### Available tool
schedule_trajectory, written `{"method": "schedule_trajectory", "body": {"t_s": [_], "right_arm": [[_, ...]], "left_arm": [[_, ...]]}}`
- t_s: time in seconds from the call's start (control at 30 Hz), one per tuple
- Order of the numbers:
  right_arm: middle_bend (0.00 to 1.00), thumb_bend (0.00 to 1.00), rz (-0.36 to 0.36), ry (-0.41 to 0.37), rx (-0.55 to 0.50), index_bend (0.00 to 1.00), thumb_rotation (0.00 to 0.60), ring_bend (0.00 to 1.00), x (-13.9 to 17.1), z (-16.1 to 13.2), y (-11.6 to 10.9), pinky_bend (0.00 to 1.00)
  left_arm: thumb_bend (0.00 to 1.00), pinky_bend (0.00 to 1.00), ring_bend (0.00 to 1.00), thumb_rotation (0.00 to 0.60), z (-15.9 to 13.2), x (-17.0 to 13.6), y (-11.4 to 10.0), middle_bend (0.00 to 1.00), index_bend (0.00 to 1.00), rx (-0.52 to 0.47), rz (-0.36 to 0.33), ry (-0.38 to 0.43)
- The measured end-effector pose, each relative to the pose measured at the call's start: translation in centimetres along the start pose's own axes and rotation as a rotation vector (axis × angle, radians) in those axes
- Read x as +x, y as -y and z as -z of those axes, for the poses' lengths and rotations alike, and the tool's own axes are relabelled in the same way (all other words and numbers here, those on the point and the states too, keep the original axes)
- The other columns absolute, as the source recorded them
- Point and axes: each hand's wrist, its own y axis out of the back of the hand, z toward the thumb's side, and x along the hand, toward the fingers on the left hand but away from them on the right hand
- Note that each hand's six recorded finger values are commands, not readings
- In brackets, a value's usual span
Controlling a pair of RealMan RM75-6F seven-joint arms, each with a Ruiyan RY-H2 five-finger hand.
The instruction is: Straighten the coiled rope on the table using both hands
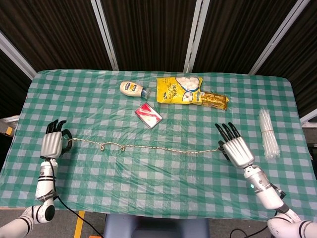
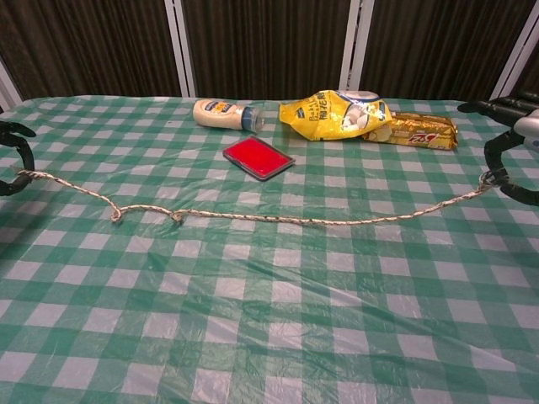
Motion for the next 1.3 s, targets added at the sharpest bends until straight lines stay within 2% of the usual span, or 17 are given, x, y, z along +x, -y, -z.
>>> {"method": "schedule_trajectory", "body": {"t_s": [0.57, 0.97, 1.3], "right_arm": [[0.06, 0.55, -0.015, 0.118, -0.003, 0.80, 0.600, 0.00, 1.3, 5.0, 0.1, 0.00], [0.06, 0.55, -0.038, 0.171, -0.008, 0.80, 0.600, 0.00, 2.0, 7.2, 0.6, 0.00], [0.06, 0.55, -0.076, 0.179, -0.011, 0.80, 0.600, 0.00, 1.9, 7.5, 1.7, 0.00]], "left_arm": [[0.48, 0.09, 0.02, 0.600, 2.1, 1.1, 0.7, 0.14, 0.65, 0.046, 0.010, -0.073], [0.48, 0.09, 0.02, 0.600, 3.5, 1.8, 1.2, 0.14, 0.65, 0.083, 0.027, -0.126], [0.48, 0.09, 0.03, 0.600, 4.1, 2.0, 2.2, 0.14, 0.65, 0.093, 0.059, -0.147]]}}
